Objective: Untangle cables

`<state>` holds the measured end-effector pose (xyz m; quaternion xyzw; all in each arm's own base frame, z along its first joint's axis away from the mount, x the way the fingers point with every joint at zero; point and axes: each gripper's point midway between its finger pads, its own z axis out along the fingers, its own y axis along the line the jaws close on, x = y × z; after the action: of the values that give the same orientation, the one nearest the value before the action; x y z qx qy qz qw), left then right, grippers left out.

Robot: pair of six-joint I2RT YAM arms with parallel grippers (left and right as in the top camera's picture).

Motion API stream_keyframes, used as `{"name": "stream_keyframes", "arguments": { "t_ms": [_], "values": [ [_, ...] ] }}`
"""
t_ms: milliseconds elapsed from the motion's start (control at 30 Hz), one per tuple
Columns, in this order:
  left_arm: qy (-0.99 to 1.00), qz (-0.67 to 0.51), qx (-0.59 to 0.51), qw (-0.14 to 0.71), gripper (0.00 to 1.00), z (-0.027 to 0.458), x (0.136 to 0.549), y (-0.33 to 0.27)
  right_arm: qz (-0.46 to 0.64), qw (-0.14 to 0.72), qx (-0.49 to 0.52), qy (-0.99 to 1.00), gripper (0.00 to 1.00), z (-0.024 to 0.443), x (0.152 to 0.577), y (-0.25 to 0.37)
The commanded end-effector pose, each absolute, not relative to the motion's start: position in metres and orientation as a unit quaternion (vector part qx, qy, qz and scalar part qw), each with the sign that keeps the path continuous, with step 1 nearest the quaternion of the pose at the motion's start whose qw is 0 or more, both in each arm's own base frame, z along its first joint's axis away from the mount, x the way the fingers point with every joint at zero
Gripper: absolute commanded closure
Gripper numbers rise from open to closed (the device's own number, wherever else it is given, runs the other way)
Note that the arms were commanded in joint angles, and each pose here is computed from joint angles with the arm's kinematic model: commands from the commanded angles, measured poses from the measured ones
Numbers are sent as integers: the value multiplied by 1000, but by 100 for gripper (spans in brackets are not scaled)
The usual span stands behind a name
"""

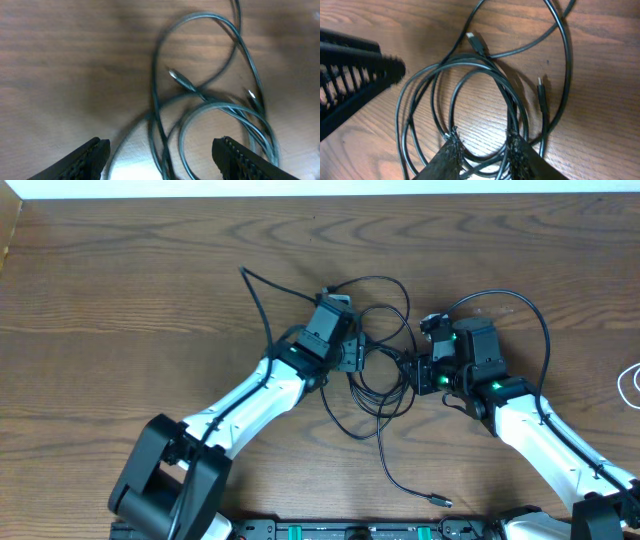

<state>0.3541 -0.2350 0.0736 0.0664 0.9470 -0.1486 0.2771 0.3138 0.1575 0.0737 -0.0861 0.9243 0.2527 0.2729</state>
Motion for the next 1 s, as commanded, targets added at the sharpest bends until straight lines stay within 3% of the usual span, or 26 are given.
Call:
{"name": "stream_keyframes", "arguments": {
  "t_ms": [0,200,467,600,967],
  "values": [
    [944,-73,68,313,28,66,373,-218,246,265,-81,929,66,71,311,155],
    [951,-52,95,289,30,38,371,-216,213,254,-68,941,57,61,308,143],
    [949,-60,156,268,31,30,362,-224,160,246,-50,955,38,51,306,124],
    [948,-51,173,263,25,34,358,-220,154,235,-48,959,35,48,301,122],
    [925,-133,202,293,25,90,346,-242,145,233,-27,961,32,46,301,117]
  ]
}}
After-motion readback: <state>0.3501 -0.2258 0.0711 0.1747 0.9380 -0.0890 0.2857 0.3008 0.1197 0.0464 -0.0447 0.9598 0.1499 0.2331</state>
